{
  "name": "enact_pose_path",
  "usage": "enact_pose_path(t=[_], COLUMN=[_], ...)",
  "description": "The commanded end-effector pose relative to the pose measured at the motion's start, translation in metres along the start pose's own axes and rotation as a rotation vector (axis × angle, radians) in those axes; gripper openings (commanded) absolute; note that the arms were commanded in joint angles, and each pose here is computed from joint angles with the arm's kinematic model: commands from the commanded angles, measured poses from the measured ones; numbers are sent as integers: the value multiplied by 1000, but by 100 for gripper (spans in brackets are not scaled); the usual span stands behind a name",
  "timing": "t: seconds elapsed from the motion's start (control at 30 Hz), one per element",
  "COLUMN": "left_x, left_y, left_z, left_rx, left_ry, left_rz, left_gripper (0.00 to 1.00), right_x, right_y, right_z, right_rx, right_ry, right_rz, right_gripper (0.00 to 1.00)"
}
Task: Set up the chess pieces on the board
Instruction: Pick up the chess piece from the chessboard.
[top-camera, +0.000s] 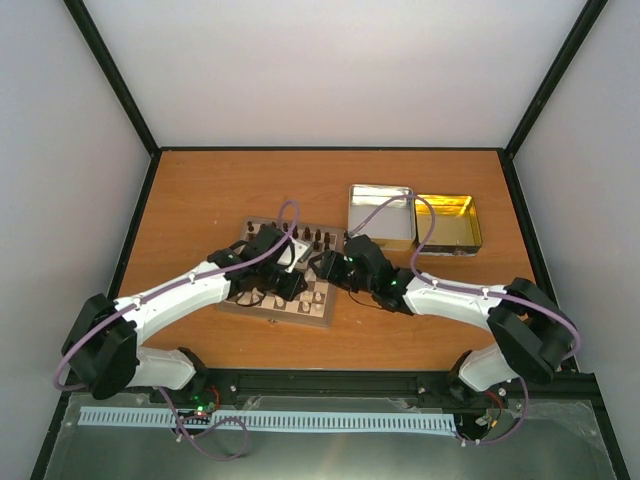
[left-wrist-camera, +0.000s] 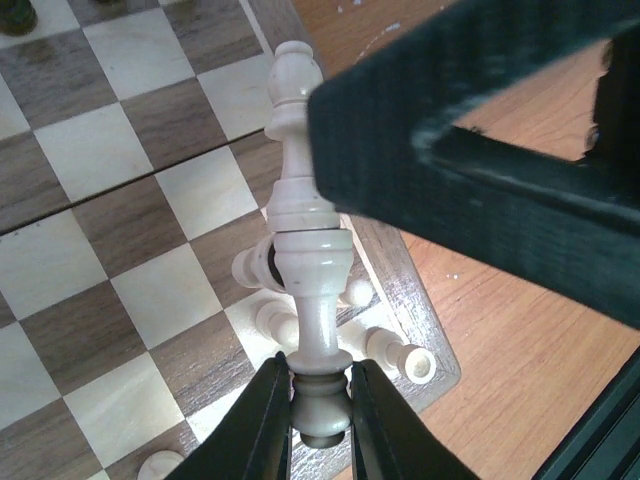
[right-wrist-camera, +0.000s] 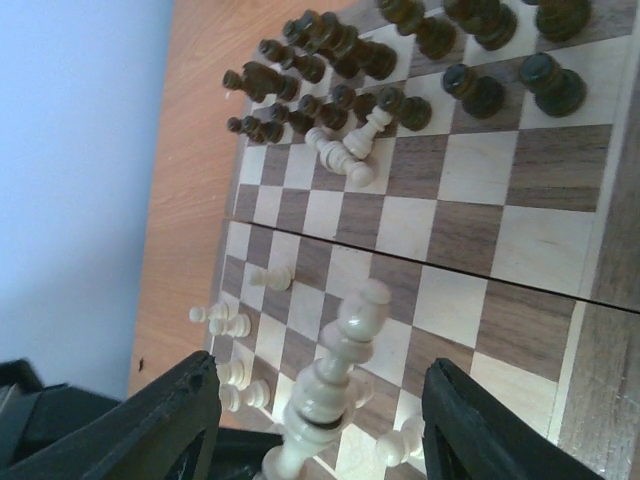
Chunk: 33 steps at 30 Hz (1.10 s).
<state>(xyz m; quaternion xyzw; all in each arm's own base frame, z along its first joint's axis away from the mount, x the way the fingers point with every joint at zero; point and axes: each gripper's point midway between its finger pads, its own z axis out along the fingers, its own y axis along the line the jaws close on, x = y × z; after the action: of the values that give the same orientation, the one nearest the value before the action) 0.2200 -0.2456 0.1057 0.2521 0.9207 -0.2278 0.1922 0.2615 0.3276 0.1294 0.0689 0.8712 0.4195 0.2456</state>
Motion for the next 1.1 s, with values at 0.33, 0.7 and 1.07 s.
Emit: enact_pose_path(t=[0.33,0.7,1.07], left_x=[-22,-33,-28], left_y=[-16,0,13], left_z=[-9,-11,-10], left_rx=[69,-22,-92], left_ry=[-89,-146,-124], left_rz=[56,-12,-50], left_gripper=[1,1,0], right_x=[-17,-9,-13], right_y=[-22,-38,-23], right_z=[18,32,24], right_rx=[120,144,109], right_ry=[-62,-24,-15], right_rz=[74,94,-5], right_gripper=[42,29,37])
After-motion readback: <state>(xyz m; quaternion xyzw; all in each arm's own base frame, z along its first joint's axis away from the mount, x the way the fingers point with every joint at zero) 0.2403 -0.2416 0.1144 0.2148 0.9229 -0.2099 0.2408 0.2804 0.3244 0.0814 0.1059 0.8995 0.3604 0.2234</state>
